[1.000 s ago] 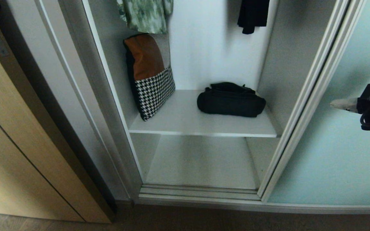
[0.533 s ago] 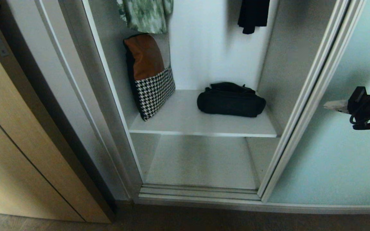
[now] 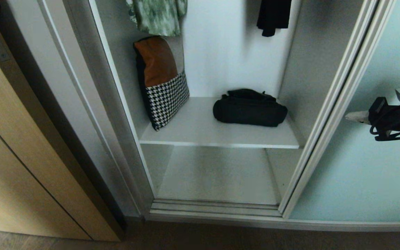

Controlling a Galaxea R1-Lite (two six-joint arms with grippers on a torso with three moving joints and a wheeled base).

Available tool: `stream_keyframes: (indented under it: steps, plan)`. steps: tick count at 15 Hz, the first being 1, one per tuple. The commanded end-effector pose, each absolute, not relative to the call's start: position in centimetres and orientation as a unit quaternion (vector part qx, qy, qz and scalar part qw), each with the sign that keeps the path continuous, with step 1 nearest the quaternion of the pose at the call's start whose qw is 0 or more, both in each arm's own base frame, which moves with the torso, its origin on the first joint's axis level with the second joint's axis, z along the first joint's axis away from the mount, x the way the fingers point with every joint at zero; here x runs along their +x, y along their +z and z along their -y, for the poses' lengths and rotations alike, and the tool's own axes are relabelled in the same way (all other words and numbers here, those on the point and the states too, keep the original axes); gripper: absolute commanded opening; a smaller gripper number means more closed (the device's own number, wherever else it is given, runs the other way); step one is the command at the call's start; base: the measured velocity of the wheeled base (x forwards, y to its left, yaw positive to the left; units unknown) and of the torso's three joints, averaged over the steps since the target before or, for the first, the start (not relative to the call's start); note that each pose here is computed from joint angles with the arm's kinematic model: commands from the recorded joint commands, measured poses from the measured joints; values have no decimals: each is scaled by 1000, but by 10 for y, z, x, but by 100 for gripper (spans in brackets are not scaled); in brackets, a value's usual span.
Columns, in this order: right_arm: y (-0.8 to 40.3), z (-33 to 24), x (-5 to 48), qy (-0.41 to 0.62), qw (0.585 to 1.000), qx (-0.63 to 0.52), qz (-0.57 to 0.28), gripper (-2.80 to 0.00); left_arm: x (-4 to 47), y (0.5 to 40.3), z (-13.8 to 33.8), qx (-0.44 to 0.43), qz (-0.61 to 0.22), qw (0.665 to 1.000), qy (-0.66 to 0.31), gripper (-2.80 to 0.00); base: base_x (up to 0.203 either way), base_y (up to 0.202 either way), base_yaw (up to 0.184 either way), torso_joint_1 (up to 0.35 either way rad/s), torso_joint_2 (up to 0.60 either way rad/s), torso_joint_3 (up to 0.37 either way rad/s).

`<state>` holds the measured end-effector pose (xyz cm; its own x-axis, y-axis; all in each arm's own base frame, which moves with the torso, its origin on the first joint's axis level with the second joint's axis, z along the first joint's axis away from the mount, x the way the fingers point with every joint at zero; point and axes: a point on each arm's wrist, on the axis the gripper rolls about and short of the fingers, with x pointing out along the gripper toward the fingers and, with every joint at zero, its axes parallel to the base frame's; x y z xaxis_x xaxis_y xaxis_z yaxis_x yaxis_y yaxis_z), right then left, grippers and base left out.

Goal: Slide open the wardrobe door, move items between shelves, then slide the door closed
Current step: Close the door

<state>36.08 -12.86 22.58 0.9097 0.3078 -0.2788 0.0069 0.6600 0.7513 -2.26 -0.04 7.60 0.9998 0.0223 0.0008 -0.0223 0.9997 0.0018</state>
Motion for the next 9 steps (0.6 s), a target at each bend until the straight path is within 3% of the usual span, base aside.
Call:
stream_keyframes:
  steps: [1, 9]
  plan:
    - [222, 132, 369, 84, 889, 406, -196, -280, -22, 76, 0, 1, 0, 1000, 12, -280, 0, 0, 0, 0, 0, 0]
    - [219, 114, 380, 88, 890, 398, -203, -280, -22, 76, 0, 2, 0, 1000, 12, -280, 0, 0, 0, 0, 0, 0]
